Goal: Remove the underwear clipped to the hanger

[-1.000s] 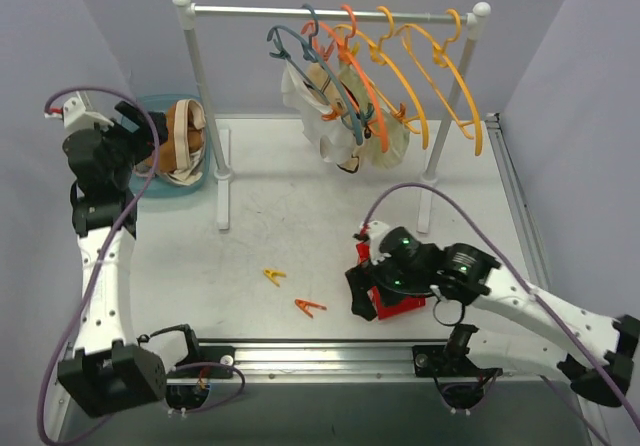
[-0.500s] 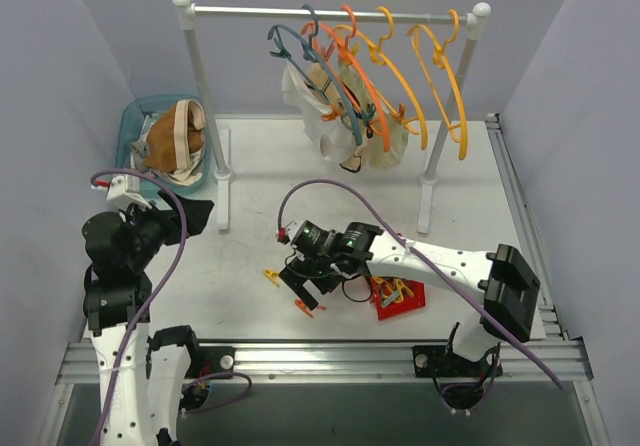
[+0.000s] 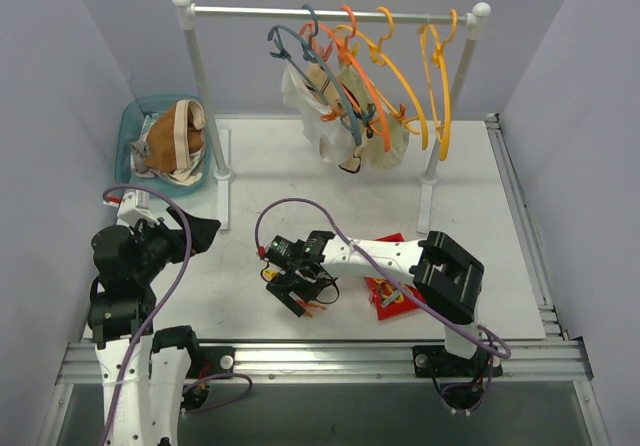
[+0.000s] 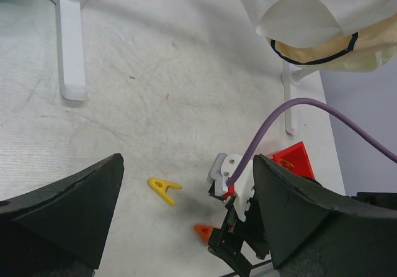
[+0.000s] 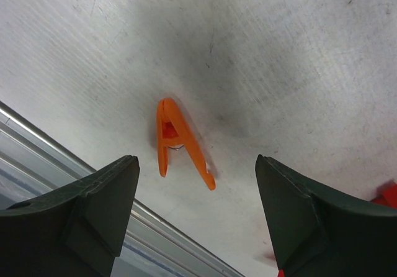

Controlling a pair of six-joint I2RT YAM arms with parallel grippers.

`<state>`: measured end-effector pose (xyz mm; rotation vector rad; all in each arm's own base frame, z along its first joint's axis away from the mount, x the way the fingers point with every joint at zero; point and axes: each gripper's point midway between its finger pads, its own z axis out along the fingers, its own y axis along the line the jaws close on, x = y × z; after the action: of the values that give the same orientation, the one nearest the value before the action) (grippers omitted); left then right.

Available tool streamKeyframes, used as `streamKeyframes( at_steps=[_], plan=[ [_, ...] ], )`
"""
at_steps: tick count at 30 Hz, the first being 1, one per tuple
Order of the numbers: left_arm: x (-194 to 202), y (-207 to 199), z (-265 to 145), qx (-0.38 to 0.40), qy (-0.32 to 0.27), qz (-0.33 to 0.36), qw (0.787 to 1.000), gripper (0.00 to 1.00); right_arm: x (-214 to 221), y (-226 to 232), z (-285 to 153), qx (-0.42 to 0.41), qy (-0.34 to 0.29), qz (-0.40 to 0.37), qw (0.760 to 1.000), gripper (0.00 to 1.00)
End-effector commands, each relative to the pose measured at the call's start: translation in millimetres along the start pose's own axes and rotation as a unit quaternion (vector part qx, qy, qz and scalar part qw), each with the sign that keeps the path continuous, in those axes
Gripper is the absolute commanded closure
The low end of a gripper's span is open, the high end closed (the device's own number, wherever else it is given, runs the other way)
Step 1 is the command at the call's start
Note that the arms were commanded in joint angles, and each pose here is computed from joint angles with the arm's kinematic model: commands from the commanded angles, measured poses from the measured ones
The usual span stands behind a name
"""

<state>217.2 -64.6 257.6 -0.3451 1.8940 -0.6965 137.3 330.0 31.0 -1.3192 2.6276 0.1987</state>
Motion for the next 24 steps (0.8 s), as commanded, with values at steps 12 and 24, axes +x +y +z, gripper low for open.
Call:
streamKeyframes(
  at_steps=[12,24],
  plan=[
    [-6,2,-4,-0.018,-0.017,0.004,1.0,0.06,11,26,21,-0.01,0.032,0.007,0.999,0.61],
    [-9,5,-2,-0.025,-0.016,0.008,1.0,0.06,16,-42,-30,0.087,-0.05,0.094,0.991,1.0]
  ],
)
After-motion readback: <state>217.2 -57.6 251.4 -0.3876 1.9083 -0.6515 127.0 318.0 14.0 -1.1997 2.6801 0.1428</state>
